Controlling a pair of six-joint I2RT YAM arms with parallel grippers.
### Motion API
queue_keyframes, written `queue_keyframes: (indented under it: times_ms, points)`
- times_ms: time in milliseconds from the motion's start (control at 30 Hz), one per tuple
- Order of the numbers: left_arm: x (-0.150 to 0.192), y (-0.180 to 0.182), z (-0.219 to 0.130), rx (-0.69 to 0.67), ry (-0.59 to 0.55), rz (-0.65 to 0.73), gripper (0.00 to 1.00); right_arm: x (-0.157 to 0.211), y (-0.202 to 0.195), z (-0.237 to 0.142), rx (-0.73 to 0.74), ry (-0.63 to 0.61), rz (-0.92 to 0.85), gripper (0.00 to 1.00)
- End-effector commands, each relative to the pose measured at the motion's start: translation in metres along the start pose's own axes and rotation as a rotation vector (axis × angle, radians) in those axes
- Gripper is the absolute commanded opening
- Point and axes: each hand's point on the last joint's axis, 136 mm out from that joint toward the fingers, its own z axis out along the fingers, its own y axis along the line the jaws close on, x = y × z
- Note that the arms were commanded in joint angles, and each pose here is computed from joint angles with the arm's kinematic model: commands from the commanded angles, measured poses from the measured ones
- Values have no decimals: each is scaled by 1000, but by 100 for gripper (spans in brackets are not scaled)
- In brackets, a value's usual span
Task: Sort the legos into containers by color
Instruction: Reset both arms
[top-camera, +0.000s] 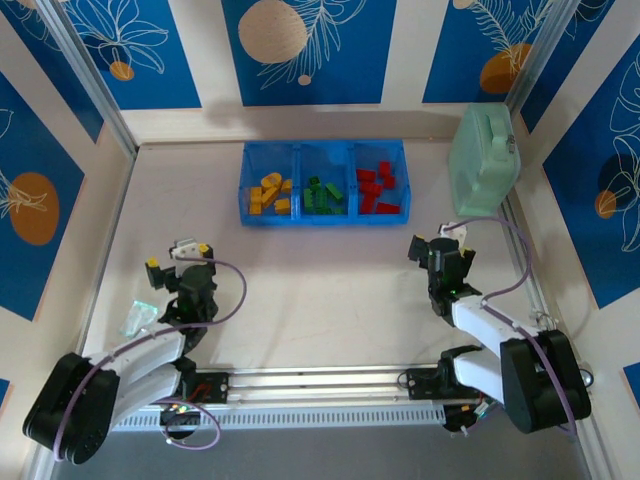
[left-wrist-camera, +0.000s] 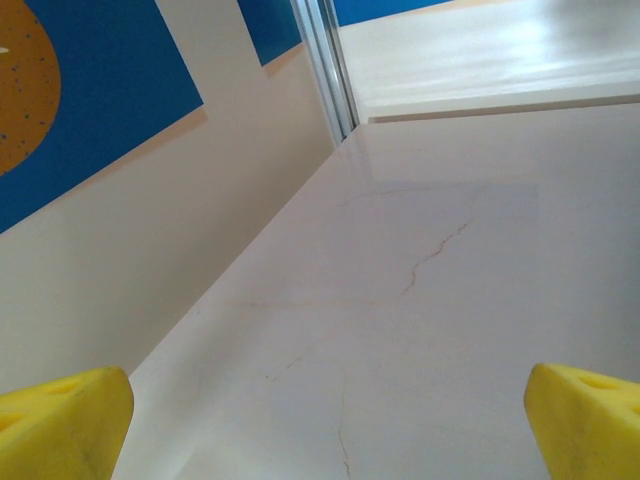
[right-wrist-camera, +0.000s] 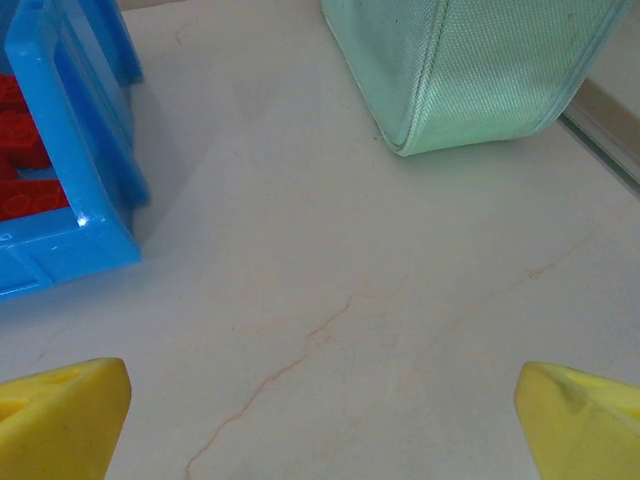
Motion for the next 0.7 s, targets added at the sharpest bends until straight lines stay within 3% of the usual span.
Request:
queue_keyframes:
  times_ms: [0,667]
  points:
    - [-7,1,2,6,-37,-37,100,-26,4,5,7,-71,18,99]
    - [-16,-17,13,32,-144,-59,100,-42,1,21,13,-157,51,99]
